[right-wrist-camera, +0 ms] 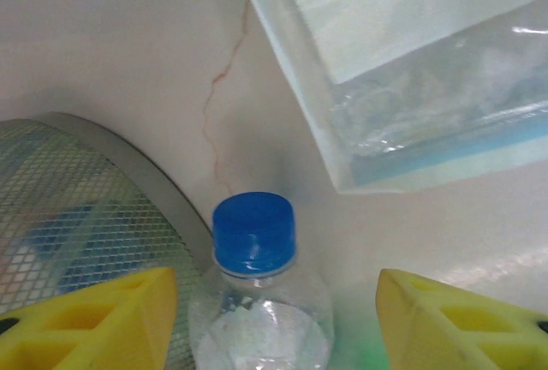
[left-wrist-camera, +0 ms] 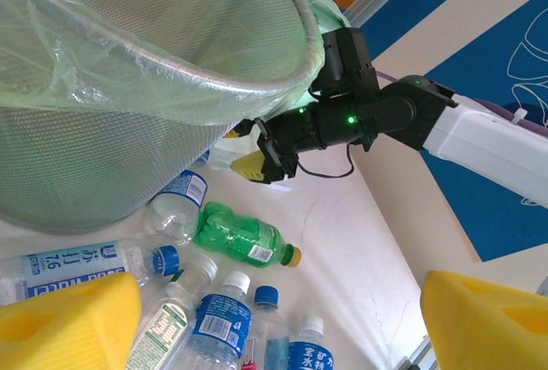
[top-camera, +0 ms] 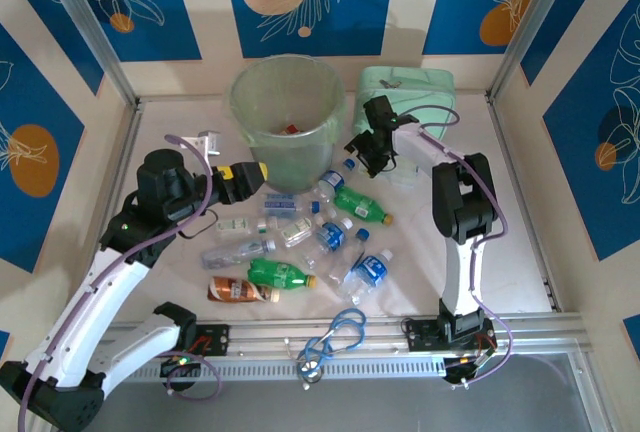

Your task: Put the plastic bottles in the bin

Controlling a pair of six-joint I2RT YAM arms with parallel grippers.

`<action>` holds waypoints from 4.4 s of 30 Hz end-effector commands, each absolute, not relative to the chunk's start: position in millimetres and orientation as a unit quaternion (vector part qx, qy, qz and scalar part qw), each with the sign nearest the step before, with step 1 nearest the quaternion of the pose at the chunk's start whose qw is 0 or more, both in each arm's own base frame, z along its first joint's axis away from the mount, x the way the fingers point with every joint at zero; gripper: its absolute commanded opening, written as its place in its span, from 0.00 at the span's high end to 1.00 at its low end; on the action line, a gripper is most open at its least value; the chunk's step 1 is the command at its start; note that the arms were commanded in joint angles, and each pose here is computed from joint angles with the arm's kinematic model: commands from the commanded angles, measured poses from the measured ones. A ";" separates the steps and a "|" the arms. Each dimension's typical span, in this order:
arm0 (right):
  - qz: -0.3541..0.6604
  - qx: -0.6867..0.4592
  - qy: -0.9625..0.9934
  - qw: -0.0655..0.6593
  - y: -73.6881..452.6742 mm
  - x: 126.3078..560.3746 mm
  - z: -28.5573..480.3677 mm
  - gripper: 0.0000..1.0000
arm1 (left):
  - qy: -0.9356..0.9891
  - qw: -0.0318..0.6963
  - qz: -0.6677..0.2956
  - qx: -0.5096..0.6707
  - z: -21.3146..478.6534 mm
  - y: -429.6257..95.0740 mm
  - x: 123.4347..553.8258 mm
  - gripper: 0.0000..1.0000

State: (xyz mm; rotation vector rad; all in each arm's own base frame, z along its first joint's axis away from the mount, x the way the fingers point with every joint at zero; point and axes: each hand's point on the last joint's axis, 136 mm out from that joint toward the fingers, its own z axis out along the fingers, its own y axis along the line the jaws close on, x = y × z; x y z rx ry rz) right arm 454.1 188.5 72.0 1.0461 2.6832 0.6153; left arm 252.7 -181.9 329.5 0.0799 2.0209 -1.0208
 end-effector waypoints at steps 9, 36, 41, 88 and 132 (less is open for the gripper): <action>0.215 0.343 0.911 0.079 206.0 467.7 62.0 0.40 | 0.804 0.420 -0.418 0.044 328.7 -185.3 247.2 0.16; 0.181 0.330 0.925 0.053 211.8 462.5 34.1 0.53 | 0.809 0.415 -0.415 0.040 323.5 -185.0 247.9 0.16; 0.177 0.330 0.926 0.054 209.5 460.0 34.7 0.61 | 0.809 0.415 -0.414 0.040 322.8 -184.3 247.1 0.16; 0.369 0.189 0.867 0.277 192.6 305.5 293.0 0.67 | 0.754 0.329 -0.543 0.169 355.1 -277.8 226.4 0.00; 0.448 0.170 0.813 0.330 214.0 301.4 381.3 0.65 | 0.762 0.319 -0.503 0.254 340.3 -345.8 207.2 0.46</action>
